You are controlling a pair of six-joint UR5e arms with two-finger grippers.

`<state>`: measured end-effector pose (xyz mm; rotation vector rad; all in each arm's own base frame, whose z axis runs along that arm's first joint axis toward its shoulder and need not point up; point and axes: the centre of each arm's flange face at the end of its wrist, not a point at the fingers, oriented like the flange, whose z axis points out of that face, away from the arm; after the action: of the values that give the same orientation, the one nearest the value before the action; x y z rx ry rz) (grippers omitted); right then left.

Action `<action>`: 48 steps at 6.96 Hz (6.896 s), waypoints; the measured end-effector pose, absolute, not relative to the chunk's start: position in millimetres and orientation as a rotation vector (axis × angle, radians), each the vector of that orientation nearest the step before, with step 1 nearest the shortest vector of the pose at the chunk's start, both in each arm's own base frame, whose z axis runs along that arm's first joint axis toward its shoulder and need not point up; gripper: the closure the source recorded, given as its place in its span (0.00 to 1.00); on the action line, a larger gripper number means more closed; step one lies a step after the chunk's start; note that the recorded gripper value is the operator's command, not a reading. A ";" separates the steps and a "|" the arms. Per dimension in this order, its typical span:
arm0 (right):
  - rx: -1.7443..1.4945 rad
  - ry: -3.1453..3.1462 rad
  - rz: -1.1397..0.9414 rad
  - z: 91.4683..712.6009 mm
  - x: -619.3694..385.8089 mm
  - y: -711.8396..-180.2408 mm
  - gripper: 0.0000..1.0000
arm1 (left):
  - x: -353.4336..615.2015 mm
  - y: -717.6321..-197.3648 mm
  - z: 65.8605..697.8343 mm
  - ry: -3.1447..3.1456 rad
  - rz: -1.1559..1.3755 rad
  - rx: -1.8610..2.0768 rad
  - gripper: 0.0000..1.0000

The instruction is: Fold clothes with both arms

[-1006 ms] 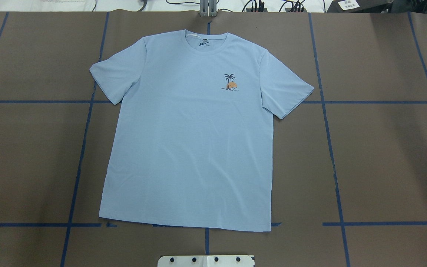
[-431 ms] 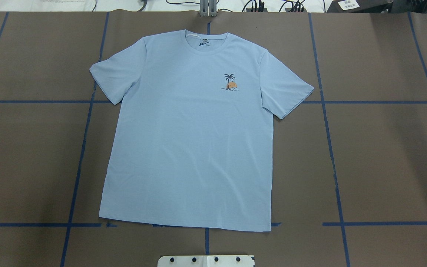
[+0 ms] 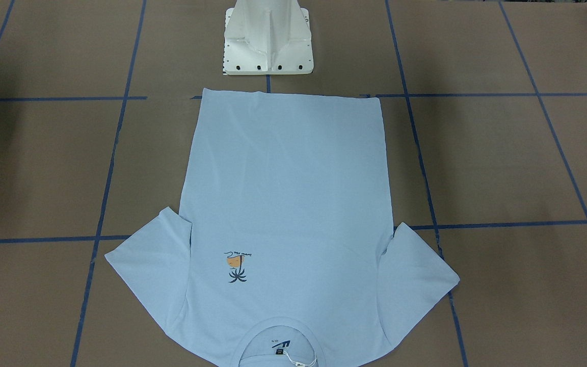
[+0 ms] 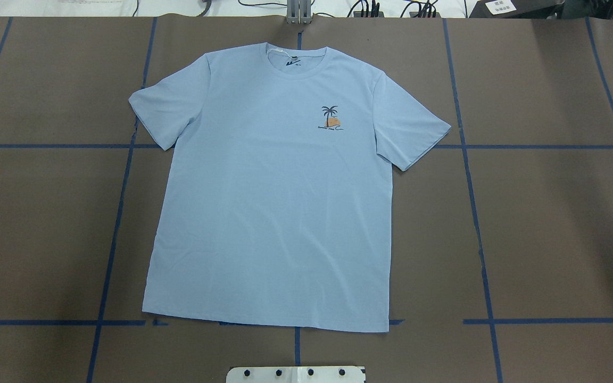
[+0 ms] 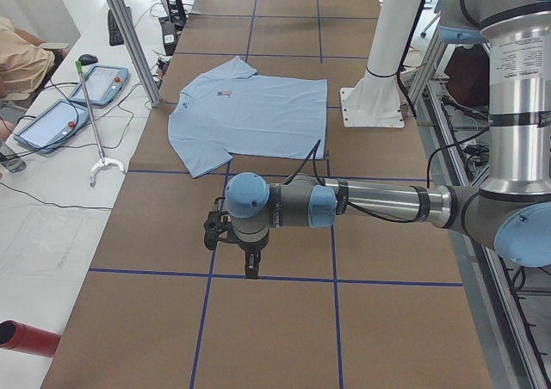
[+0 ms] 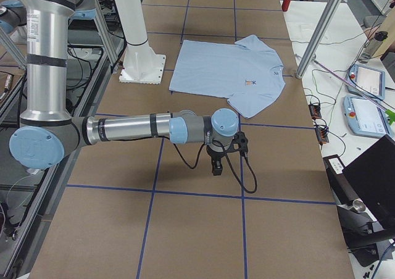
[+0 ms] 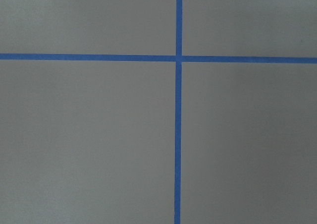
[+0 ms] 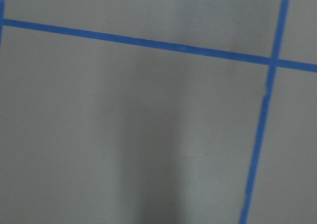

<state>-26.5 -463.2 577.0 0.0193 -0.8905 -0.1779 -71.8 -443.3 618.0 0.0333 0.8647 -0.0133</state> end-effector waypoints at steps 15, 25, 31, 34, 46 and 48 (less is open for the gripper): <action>0.226 -0.925 0.214 446.4 -381.8 -604.0 1.00 | -63.8 -448.5 578.3 0.957 0.063 0.161 0.00; 0.242 -1.034 0.325 245.7 -569.3 -614.0 0.00 | -39.7 -467.3 551.6 0.979 0.129 0.276 0.00; 0.181 -1.241 0.243 253.3 -456.1 -470.9 0.00 | 192.1 -614.2 486.0 1.107 0.064 0.153 0.04; 0.127 -1.241 0.211 291.5 -399.7 -422.5 0.00 | 268.0 -658.0 482.3 1.028 -0.018 0.229 0.26; 0.115 -1.221 0.203 305.3 -399.0 -416.6 0.00 | 360.6 -681.3 494.4 0.942 -0.108 0.288 1.00; 0.114 -1.219 0.204 306.2 -399.2 -416.8 0.00 | 362.1 -681.9 490.2 0.947 -0.111 0.289 1.00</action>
<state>-399.2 -416.8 306.2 0.1140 -1.2188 0.2040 362.1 -681.9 490.2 0.2886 0.9466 -0.1115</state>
